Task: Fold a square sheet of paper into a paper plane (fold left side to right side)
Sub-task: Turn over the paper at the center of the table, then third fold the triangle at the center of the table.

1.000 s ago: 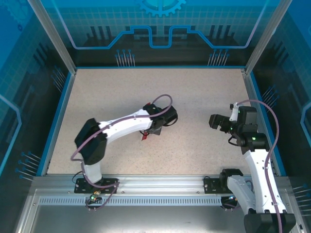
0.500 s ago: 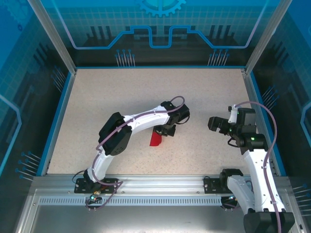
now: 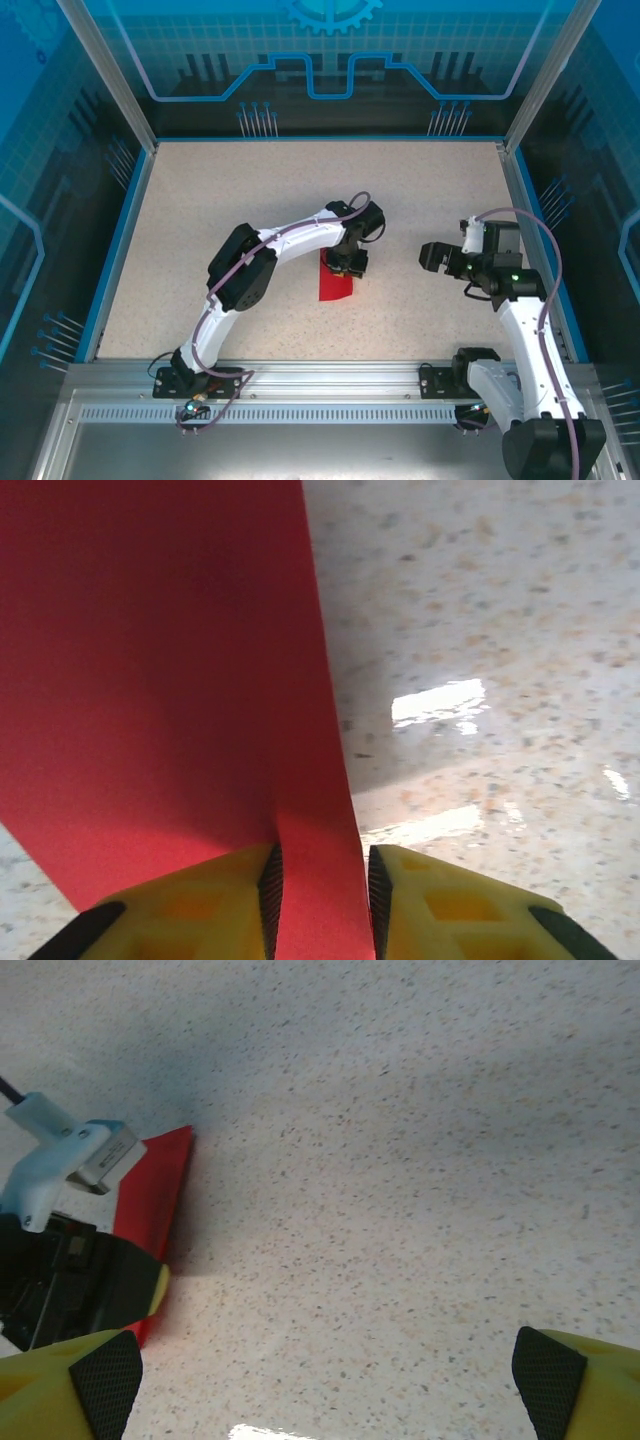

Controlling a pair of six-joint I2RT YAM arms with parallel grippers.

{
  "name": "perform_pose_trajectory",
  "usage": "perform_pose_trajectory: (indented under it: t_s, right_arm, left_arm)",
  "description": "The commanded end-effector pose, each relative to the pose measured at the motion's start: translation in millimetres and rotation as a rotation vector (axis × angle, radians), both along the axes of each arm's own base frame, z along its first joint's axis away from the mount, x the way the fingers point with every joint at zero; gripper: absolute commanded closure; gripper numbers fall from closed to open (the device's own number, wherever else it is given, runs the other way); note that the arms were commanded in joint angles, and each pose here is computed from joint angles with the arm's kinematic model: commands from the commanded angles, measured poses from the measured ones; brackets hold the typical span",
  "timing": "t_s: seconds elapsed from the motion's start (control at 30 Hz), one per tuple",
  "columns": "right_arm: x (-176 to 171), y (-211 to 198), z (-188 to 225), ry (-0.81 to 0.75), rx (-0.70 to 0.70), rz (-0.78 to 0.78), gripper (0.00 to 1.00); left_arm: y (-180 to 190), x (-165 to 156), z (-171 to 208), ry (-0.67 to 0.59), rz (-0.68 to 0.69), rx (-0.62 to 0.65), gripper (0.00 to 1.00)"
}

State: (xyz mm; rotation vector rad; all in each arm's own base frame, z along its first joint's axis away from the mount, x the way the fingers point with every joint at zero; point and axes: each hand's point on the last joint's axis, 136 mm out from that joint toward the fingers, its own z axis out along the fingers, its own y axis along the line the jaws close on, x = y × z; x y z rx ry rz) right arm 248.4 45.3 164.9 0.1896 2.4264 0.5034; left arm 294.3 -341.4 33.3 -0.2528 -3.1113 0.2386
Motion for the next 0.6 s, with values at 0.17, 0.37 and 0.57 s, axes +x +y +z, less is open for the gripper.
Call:
perform_pose_trajectory:
  t_s: [0.17, 0.37, 0.57]
  right_arm:
    - [1, 31, -10, 0.061, 0.168, 0.091, 0.01]
    - [7, 63, -22, 0.121, 0.172, 0.19, 0.03]
    - [19, 115, -35, 0.181, 0.128, 0.327, 0.12]
  left_arm:
    - [-21, -8, 50, -0.037, -0.044, -0.269, 0.52]
    - [8, -1, 82, -0.114, 0.039, -0.405, 0.46]
    - [51, 4, 68, -0.099, 0.167, -0.494, 0.45]
